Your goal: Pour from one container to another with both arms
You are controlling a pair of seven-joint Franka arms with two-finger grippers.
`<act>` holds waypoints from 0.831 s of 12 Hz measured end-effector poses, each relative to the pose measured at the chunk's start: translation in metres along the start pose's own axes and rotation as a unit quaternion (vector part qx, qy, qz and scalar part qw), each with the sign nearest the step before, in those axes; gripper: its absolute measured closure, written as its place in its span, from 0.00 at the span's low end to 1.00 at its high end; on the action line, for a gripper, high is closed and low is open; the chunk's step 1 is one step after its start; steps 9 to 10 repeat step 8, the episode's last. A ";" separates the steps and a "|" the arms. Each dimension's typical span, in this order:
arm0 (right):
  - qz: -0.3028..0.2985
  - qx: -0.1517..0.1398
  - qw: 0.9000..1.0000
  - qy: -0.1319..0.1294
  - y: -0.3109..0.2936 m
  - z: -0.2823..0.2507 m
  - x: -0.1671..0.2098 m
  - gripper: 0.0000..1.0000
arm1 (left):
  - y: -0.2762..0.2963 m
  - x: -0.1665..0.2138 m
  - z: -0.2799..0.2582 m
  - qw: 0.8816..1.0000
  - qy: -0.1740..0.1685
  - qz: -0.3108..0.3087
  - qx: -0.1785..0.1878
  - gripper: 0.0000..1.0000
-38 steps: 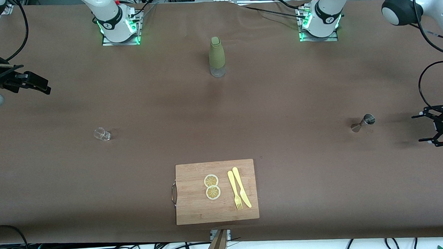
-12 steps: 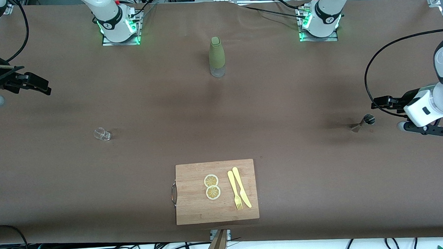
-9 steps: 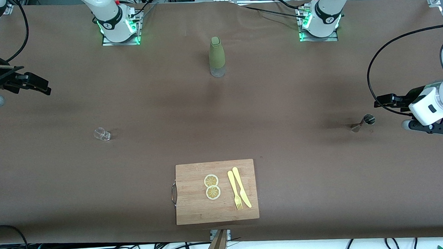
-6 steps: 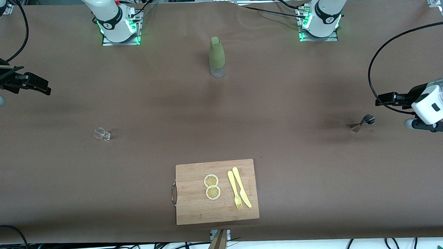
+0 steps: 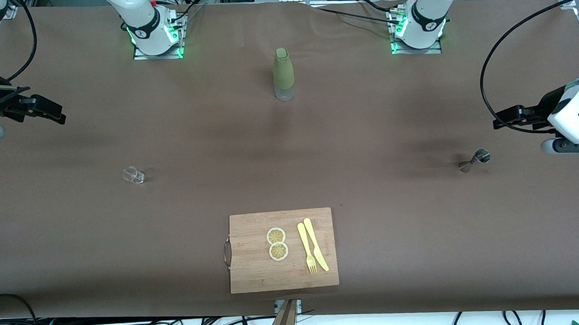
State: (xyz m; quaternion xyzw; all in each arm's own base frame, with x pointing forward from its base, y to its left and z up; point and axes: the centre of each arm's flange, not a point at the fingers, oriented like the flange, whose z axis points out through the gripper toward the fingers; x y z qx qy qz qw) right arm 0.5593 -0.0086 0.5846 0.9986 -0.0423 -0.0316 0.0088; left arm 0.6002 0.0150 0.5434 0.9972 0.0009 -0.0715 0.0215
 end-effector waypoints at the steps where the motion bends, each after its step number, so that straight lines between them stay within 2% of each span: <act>1: 0.000 0.000 1.000 0.000 0.000 0.000 0.000 0.00 | 0.000 -0.007 -0.001 1.000 0.006 -0.001 0.000 0.00; 5: 0.000 0.000 1.000 0.000 0.000 0.000 0.000 0.00 | 0.005 -0.027 -0.010 1.000 0.007 0.003 0.005 0.00; 7: 0.000 0.000 1.000 0.002 0.000 0.000 0.001 0.00 | 0.007 -0.030 -0.013 1.000 0.005 0.007 0.020 0.00; 10: 0.000 0.000 1.000 0.004 0.000 -0.001 0.001 0.00 | 0.008 -0.031 -0.014 1.000 0.006 0.008 0.021 0.00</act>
